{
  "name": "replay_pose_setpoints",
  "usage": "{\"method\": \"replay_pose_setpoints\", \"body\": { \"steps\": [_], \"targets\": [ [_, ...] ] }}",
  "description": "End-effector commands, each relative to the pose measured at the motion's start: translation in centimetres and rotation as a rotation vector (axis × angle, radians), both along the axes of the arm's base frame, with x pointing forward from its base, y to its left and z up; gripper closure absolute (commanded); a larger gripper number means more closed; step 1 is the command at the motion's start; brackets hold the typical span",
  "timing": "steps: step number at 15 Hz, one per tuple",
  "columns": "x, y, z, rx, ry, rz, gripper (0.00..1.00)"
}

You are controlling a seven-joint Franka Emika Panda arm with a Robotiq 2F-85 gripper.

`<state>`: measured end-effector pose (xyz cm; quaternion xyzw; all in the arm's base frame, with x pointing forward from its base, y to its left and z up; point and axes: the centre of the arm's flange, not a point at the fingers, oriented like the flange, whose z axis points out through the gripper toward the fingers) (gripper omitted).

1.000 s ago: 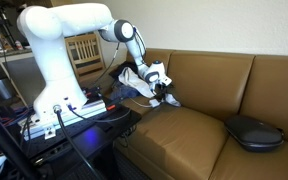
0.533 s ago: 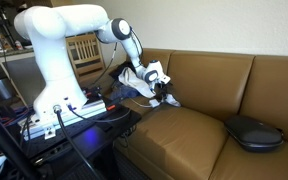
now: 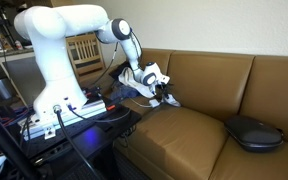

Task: Move the clothing to the left side of the sofa

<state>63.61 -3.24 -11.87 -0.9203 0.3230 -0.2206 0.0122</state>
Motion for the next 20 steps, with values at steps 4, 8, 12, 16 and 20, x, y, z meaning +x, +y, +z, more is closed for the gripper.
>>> {"method": "replay_pose_setpoints", "body": {
  "steps": [4, 8, 12, 16, 20],
  "targets": [
    [3.0, 2.1, -4.3, 0.033, -0.043, 0.030, 0.18],
    [3.3, 3.1, -4.3, 0.089, -0.022, -0.006, 0.48],
    [3.7, 3.1, -4.0, 0.102, -0.017, -0.046, 0.76],
    [3.5, 2.5, -4.1, 0.114, 0.031, -0.100, 0.99],
    [2.6, -0.1, -4.5, 0.067, 0.126, -0.260, 0.73]
  ]
}}
